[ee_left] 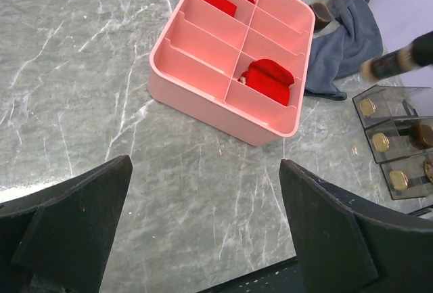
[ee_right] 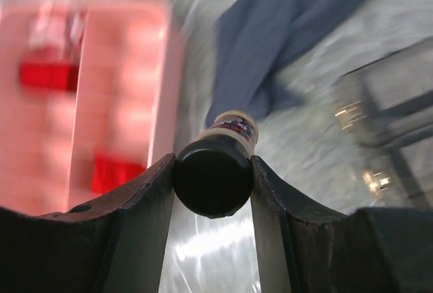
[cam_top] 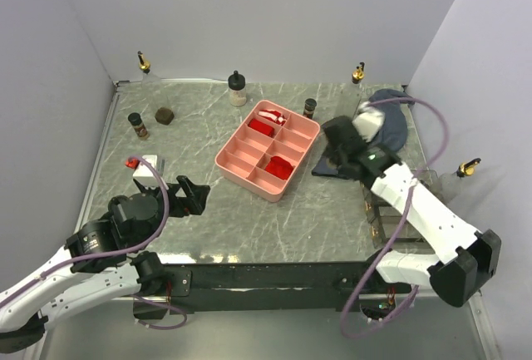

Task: Organize the condiment bottles
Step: Pick up the bottle from the center of the board, then place the bottle in the storage box.

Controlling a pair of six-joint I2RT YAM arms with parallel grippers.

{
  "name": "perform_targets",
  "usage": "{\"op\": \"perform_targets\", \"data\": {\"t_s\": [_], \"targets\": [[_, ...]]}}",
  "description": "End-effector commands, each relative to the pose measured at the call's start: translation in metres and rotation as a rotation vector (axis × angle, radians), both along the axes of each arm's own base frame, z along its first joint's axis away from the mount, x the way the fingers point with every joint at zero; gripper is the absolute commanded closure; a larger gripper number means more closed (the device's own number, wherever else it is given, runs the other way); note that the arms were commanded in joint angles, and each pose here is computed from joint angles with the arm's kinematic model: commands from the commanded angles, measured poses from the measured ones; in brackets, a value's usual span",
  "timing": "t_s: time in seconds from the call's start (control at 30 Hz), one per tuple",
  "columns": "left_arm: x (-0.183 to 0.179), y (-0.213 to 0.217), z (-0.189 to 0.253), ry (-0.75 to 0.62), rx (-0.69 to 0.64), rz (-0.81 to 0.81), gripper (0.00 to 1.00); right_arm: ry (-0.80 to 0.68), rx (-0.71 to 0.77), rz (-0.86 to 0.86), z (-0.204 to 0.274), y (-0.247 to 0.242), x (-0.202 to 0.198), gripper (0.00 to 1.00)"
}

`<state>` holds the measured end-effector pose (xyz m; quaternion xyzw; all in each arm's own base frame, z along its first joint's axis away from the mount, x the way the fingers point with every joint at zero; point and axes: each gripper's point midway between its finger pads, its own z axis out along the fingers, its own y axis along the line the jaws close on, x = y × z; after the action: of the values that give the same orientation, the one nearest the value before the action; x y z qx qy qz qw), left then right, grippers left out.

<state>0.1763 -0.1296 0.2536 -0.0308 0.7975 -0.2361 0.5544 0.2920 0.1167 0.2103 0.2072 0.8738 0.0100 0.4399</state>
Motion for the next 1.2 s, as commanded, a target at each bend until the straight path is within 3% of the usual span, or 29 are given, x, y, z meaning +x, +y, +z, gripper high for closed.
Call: {"op": "perform_targets", "data": {"t_s": [0.0, 0.2, 0.53, 1.17], "targets": [[0.002, 0.001, 0.001, -0.006, -0.004, 0.018, 0.03, -0.103, 0.047, -0.362, 0.032, -0.075, 0.022, 1.00], [0.002, 0.000, -0.001, 0.000, 0.011, 0.019, 0.03, -0.112, 0.065, -0.725, 0.027, -0.156, 0.027, 1.00], [0.003, -0.001, -0.005, 0.004, 0.033, 0.024, 0.03, -0.071, 0.034, -1.060, -0.013, -0.228, 0.018, 1.00], [0.004, 0.002, -0.003, -0.001, 0.027, 0.042, 0.03, -0.065, 0.013, -1.183, -0.040, -0.269, 0.004, 1.00]]}}
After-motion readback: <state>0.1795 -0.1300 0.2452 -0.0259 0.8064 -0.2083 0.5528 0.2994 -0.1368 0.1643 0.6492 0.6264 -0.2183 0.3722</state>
